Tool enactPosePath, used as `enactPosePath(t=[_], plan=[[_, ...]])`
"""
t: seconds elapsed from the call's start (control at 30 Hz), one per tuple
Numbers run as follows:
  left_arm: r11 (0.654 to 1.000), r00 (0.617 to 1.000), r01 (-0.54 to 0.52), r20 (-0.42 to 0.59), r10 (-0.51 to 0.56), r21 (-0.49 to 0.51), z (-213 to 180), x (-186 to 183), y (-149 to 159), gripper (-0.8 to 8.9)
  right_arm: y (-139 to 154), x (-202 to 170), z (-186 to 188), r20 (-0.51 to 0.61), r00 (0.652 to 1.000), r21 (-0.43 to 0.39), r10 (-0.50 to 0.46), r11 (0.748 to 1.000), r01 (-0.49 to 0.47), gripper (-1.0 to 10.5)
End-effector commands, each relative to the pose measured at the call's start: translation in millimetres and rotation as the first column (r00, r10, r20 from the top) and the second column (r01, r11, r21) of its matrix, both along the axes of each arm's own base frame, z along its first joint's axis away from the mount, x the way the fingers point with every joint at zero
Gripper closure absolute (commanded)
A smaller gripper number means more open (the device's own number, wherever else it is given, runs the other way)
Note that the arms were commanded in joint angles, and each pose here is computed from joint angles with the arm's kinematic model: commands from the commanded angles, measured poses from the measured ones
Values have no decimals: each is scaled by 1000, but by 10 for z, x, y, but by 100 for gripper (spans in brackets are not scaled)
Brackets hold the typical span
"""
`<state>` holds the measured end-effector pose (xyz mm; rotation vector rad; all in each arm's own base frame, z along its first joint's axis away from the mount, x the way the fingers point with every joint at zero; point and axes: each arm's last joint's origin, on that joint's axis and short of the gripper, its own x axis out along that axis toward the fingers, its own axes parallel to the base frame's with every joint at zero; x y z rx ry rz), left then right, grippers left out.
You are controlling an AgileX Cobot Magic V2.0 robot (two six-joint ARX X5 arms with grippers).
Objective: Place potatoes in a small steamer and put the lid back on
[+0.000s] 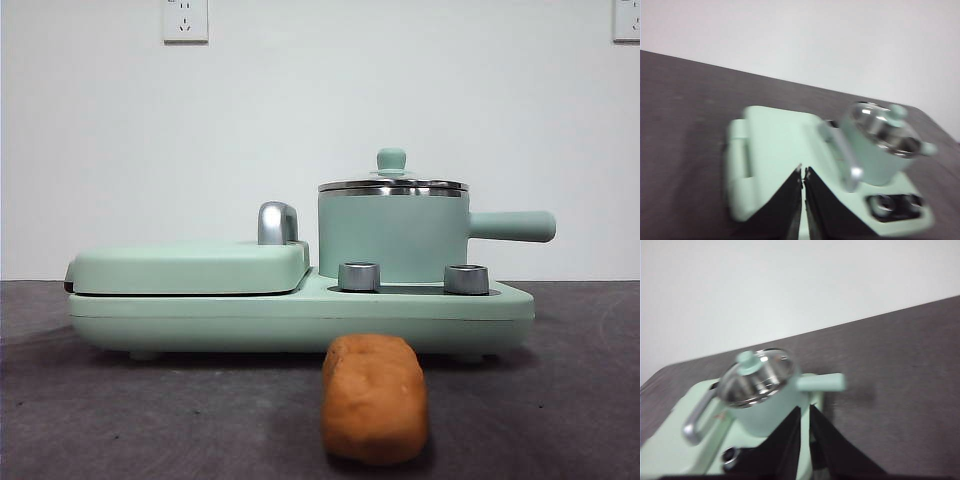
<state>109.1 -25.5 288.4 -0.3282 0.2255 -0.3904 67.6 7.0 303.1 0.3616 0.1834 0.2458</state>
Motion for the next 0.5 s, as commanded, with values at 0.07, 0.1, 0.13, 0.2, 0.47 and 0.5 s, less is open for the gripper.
enactPosePath(t=[0.07,0.1,0.13,0.2,0.47,0.5], plan=[[993,993,121,-7,-121,0,277,106,-70,803,31,8,264,-10,992,-51,123,991,-123,922],[986,986,167,-8,-167,2,344,142,-96,803,44,21,330,-18,984,-59,175,983,-176,922],[979,979,203,-11,-203,-1,391,172,-117,803,54,32,376,-23,976,-63,217,974,-218,922],[958,958,287,-19,-287,-15,482,240,-167,803,73,63,460,-33,955,-74,296,952,-298,922],[888,886,457,-65,-459,-48,589,425,-310,802,110,197,531,-62,886,-37,459,886,-461,921],[886,883,461,-69,-464,-46,581,439,-321,796,109,209,528,-67,886,-35,459,886,-461,921]])
